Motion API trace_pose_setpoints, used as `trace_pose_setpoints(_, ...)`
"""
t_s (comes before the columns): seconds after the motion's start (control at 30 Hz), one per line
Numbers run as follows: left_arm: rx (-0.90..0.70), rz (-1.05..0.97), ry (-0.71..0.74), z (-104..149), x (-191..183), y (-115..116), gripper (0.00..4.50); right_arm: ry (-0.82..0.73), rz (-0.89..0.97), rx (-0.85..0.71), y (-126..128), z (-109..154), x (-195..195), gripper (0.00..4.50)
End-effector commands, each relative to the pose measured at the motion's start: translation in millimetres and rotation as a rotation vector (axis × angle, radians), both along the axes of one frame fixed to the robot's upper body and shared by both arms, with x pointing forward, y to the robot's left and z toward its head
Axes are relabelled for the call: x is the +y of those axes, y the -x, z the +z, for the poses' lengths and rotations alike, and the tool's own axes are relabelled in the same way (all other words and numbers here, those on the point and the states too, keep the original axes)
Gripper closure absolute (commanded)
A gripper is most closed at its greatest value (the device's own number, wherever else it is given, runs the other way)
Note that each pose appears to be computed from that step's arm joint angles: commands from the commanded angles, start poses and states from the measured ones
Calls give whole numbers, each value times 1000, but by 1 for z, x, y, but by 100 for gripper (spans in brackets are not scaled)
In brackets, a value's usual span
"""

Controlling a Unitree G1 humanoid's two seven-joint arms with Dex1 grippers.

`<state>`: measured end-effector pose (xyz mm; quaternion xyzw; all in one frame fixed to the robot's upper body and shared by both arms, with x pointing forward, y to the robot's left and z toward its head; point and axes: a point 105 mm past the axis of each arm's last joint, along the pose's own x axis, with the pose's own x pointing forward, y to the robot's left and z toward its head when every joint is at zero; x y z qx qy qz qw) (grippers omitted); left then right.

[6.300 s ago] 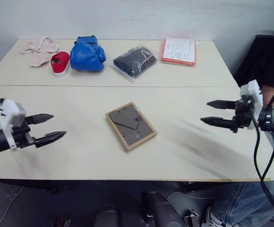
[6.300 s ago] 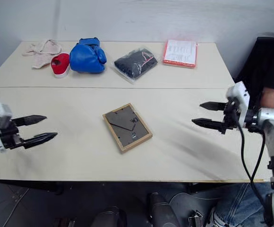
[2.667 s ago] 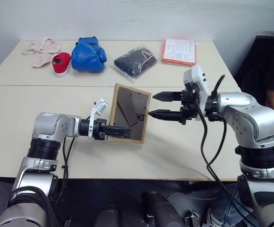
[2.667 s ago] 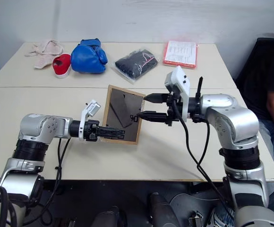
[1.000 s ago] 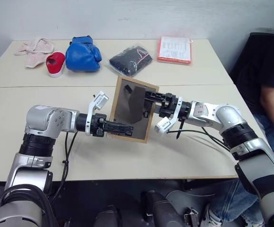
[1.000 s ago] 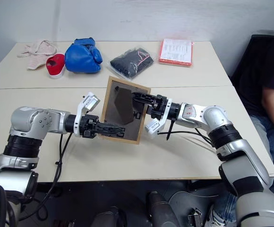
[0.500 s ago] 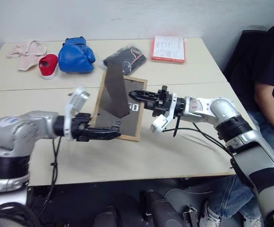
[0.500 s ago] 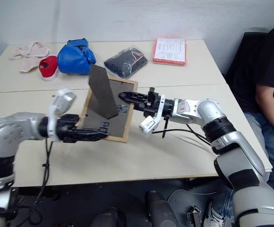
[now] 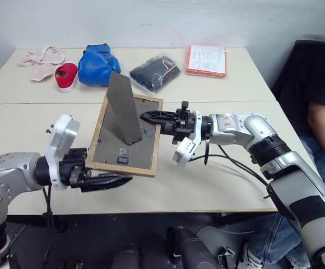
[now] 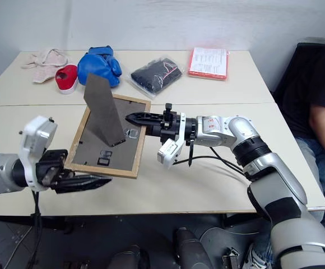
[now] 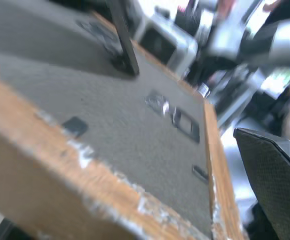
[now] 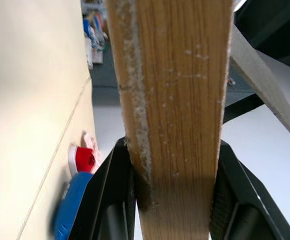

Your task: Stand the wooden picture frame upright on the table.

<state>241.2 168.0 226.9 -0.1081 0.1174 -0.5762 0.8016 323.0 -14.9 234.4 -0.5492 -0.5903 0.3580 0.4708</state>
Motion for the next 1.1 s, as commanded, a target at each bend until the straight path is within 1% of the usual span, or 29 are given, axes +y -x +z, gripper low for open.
trace_pose_setpoints(0.03,137,227,58,1,39,-30,0,3,-124,-60,-15,-2,-37,324)
trace_pose_setpoints(0.07,187,213,64,-3,36,-33,0,-6,-121,-81,-14,-1,-38,324)
trace_pose_setpoints(0.13,260,154,77,-7,28,-32,0,-23,-115,-116,-13,2,-38,324)
trace_pose_setpoints(0.2,296,113,82,-9,23,-30,0,-21,-114,-131,-13,2,-37,324)
trace_pose_setpoints(0.23,292,113,65,-10,22,-31,0,-17,-128,-114,-16,0,-38,324)
trace_pose_setpoints(0.33,228,117,18,-8,22,-32,0,-51,-176,1,-26,-3,-43,324)
trace_pose_setpoints(0.4,105,118,9,7,25,-28,0,-80,-202,141,-33,-9,-46,324)
trace_pose_setpoints(0.5,-32,128,-3,23,29,-19,0,-109,-210,307,-37,-17,-49,324)
trace_pose_setpoints(0.6,-123,164,10,36,36,-12,0,-128,-217,453,-41,-23,-50,324)
trace_pose_setpoints(0.67,-226,241,-13,45,43,-9,0,-200,-233,726,-49,-29,-50,324)
trace_pose_setpoints(0.7,-288,298,-50,46,47,-10,0,-237,-210,943,-53,-34,-48,324)
trace_pose_setpoints(0.73,-329,337,-68,46,50,-10,0,-268,-151,1125,-51,-37,-46,324)
trace_pose_setpoints(0.83,-354,376,-91,42,51,-6,0,-340,-26,1516,-50,-40,-39,324)
trace_pose_setpoints(0.9,-359,383,-109,37,49,-5,0,-350,36,1748,-46,-46,-32,324)
trace_pose_setpoints(0.97,-360,381,-126,32,46,-3,0,-317,70,1906,-40,-54,-26,324)
trace_pose_setpoints(1.0,-356,378,-128,31,45,-2,0,-298,83,1959,-37,-58,-24,324)
trace_pose_setpoints(1.1,-353,370,-131,29,44,-2,0,-302,75,2063,-36,-69,-19,324)
